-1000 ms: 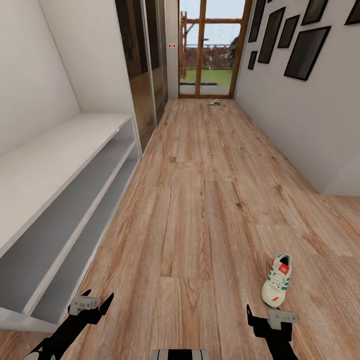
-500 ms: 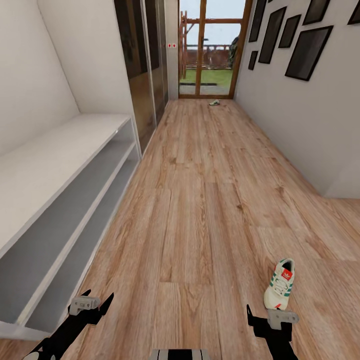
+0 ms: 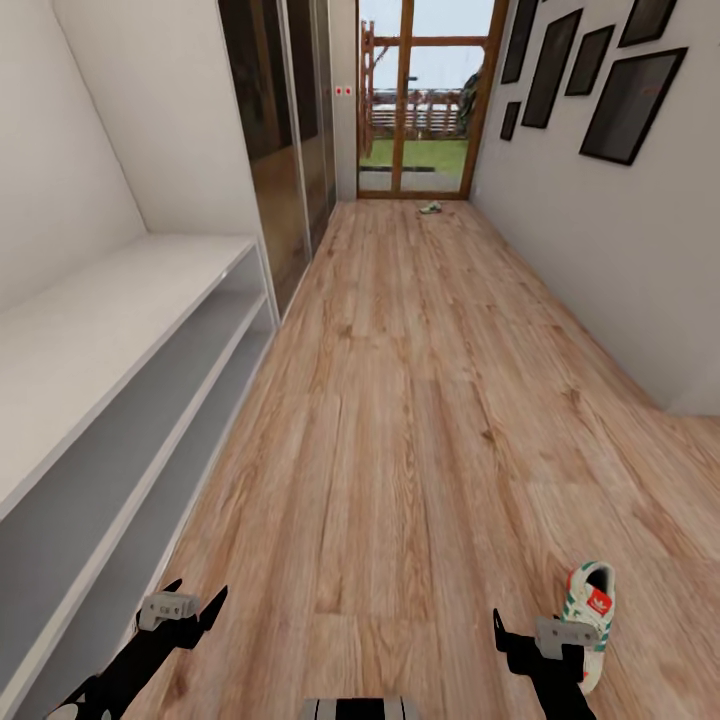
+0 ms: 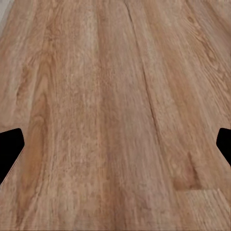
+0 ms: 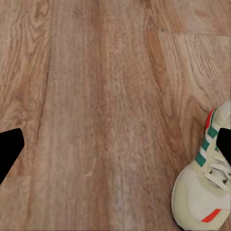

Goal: Pick up the two gym shoes and the two sandals from the corridor floor and place them onto the hallstand (shoe rack) in the corridor, making sure they are on the rack and not on the floor. Arrange them so the two gym shoes are next to each other and the two sandals are next to each other.

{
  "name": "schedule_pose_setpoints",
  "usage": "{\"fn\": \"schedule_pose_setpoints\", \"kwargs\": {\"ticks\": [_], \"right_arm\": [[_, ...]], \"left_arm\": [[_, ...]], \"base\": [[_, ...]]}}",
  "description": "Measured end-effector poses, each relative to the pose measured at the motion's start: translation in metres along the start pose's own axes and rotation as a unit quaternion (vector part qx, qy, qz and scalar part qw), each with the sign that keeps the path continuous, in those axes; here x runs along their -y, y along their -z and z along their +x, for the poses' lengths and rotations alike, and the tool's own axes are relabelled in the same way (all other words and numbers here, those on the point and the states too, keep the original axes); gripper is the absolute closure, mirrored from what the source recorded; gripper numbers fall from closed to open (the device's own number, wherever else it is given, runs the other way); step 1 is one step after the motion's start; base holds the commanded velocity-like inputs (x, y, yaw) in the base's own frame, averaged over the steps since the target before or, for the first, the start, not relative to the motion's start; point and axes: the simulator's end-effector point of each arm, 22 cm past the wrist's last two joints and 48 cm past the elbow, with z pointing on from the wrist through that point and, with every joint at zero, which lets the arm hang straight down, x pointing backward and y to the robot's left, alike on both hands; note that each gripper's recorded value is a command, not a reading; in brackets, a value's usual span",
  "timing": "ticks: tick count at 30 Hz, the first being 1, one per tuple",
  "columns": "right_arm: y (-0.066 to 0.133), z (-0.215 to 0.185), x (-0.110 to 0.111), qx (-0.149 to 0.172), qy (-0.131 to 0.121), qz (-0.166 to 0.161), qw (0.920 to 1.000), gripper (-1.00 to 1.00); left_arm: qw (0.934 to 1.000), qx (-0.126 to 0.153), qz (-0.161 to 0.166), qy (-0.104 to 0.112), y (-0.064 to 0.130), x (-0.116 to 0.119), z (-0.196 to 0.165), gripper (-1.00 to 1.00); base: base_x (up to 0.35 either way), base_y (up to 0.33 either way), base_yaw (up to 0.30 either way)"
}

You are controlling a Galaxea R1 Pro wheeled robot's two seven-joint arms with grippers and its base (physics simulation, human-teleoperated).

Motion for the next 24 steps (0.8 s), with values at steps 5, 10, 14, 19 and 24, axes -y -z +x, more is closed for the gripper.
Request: {"fn": "schedule_pose_setpoints", "kwargs": {"ticks": [5,10,14,19,24], "right_arm": [[0.0000,0.0002,0.0000,0.000,0.000,0.000,1.0000,-1.00],[0.0000,0.0002,0.0001,0.000,0.000,0.000,1.0000,-1.00],[0.0000,0.0002,0.0001,0.000,0.000,0.000,1.0000,-1.00],[0.0000,0.0003,0.0001,0.000,0.000,0.000,1.0000,-1.00],[0.0000,0.0004,0.0001,0.000,0.000,0.000,1.0000,-1.00]], "left_arm": [[1.0000,0.000,0.000,0.000,0.0000,0.0000,0.0000,-1.00],[1.0000,0.000,0.000,0.000,0.0000,0.0001,0.0000,-1.00],[1.0000,0.000,0.000,0.000,0.0000,0.0002,-0.0001,-1.00],[1.0000,0.000,0.000,0.001,0.0000,0.0001,-0.0001,-1.00],[1.0000,0.000,0.000,0.001,0.0001,-0.0001,-0.0002,-1.00]], "base": [[0.325,0.000,0.000],[0.327,0.000,0.000],[0.328,0.000,0.000],[0.328,0.000,0.000],[0.328,0.000,0.000]]}}
